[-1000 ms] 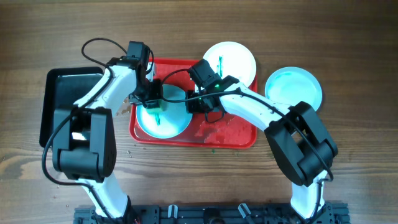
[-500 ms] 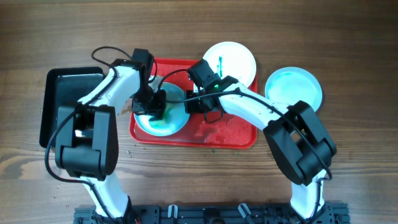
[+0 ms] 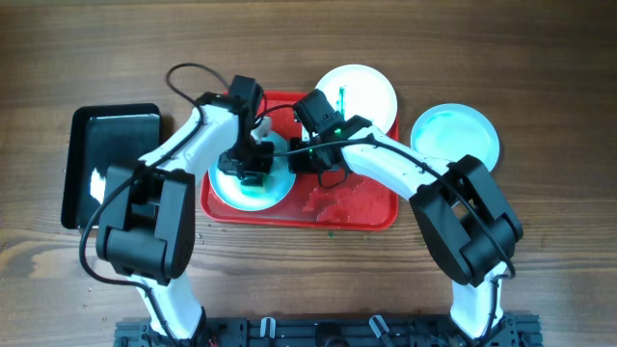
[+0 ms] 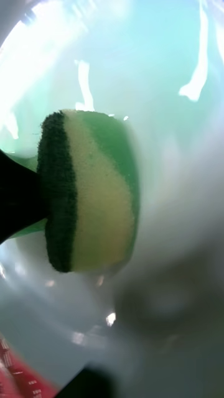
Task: Clean dirty plates on tray and stack at the side
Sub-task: 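Scrub the held plate with the sponge in the left gripper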
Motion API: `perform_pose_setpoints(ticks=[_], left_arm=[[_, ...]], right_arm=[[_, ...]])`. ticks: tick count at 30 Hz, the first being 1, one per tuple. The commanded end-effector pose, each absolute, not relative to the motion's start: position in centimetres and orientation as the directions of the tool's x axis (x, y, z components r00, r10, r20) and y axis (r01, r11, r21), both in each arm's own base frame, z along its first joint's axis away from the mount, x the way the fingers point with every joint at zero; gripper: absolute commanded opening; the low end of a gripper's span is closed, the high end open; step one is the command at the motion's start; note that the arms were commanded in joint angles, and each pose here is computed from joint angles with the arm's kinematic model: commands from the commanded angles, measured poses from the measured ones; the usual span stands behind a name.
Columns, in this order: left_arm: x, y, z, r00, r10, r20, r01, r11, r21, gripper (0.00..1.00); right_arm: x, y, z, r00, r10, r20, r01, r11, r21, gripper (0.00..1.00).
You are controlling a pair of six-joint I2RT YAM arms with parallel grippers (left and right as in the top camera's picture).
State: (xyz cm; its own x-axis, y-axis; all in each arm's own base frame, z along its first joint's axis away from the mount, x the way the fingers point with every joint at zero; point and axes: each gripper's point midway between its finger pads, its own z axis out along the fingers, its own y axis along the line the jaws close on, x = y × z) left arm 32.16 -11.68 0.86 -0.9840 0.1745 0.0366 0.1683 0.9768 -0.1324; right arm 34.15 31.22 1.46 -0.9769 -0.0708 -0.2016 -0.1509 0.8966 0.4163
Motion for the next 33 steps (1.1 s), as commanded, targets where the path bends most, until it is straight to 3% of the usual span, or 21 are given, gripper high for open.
perform_pose_setpoints(ticks=[1, 2, 4, 6, 8, 11, 14, 16, 18, 20, 23, 24, 27, 29, 31, 32, 33], left_arm=[[33.8, -10.3, -0.7, -0.959, 0.282, -0.018, 0.282, 0.959, -0.017, 0.04], [34.6, -9.1, -0.6, -0.976, 0.212, -0.040, 0.210, 0.977, 0.048, 0.04], [36.3, -5.3, -0.1, -0.986, -0.079, -0.144, -0.108, 0.972, 0.208, 0.04], [35.4, -2.2, 0.6, -0.864, -0.434, -0.255, -0.496, 0.823, 0.278, 0.04], [33.8, -2.3, 0.5, -0.756, -0.605, -0.250, -0.654, 0.713, 0.253, 0.04], [32.2, -5.3, -0.2, -0.807, -0.584, -0.090, -0.589, 0.784, 0.195, 0.04], [30.5, -11.8, -0.4, -0.961, -0.231, 0.153, -0.244, 0.967, -0.076, 0.04], [28.4, -16.8, 1.3, -0.963, 0.217, 0.161, 0.131, 0.895, -0.426, 0.04], [28.9, -16.9, 1.3, -0.950, 0.297, 0.096, 0.224, 0.864, -0.450, 0.04], [31.1, -15.6, 0.7, -0.966, 0.255, 0.036, 0.222, 0.896, -0.385, 0.04], [35.3, -10.5, -0.4, -0.999, -0.023, -0.039, -0.017, 0.987, -0.157, 0.04], [36.7, -7.9, -0.5, -0.980, -0.177, -0.093, -0.173, 0.984, -0.051, 0.04], [37.1, -2.6, -0.2, -0.822, -0.534, -0.198, -0.557, 0.826, 0.089, 0.04], [35.9, -2.4, -0.3, -0.786, -0.596, -0.163, -0.614, 0.782, 0.102, 0.04], [34.0, -4.3, -0.6, -0.813, -0.582, -0.030, -0.582, 0.810, 0.070, 0.04], [32.9, -7.2, -0.6, -0.887, -0.451, 0.095, -0.456, 0.889, -0.045, 0.04], [32.6, -8.6, -0.4, -0.917, -0.375, 0.135, -0.390, 0.913, -0.115, 0.04]], right_arm=[[34.7, 31.9, 2.0, -0.973, -0.075, -0.219, -0.165, 0.887, 0.432, 0.04], [34.7, 31.9, 2.0, -0.973, -0.075, -0.220, -0.166, 0.886, 0.432, 0.04], [34.8, 32.0, 2.1, -0.971, -0.074, -0.226, -0.168, 0.885, 0.435, 0.04], [34.8, 32.0, 2.1, -0.971, -0.075, -0.225, -0.169, 0.885, 0.434, 0.04], [34.8, 32.0, 2.1, -0.971, -0.076, -0.226, -0.170, 0.885, 0.434, 0.04], [34.8, 32.0, 2.0, -0.971, -0.075, -0.226, -0.169, 0.885, 0.434, 0.05], [34.9, 31.9, 2.0, -0.972, -0.072, -0.225, -0.167, 0.885, 0.435, 0.05], [34.9, 31.9, 2.1, -0.973, -0.071, -0.218, -0.164, 0.881, 0.445, 0.04], [34.9, 31.9, 2.1, -0.974, -0.070, -0.217, -0.163, 0.880, 0.446, 0.04], [34.9, 31.8, 2.1, -0.974, -0.071, -0.216, -0.162, 0.881, 0.445, 0.04], [34.9, 31.9, 2.1, -0.974, -0.070, -0.217, -0.162, 0.880, 0.445, 0.04], [34.9, 31.9, 2.1, -0.974, -0.070, -0.217, -0.163, 0.880, 0.445, 0.04], [34.9, 31.9, 2.1, -0.974, -0.070, -0.217, -0.162, 0.880, 0.445, 0.04], [34.9, 31.9, 2.1, -0.974, -0.070, -0.217, -0.162, 0.881, 0.445, 0.04], [34.9, 31.9, 2.0, -0.974, -0.067, -0.217, -0.160, 0.880, 0.446, 0.04], [35.0, 31.9, 2.0, -0.974, -0.067, -0.217, -0.160, 0.880, 0.447, 0.04], [34.9, 31.9, 2.0, -0.974, -0.068, -0.217, -0.161, 0.880, 0.446, 0.04]])
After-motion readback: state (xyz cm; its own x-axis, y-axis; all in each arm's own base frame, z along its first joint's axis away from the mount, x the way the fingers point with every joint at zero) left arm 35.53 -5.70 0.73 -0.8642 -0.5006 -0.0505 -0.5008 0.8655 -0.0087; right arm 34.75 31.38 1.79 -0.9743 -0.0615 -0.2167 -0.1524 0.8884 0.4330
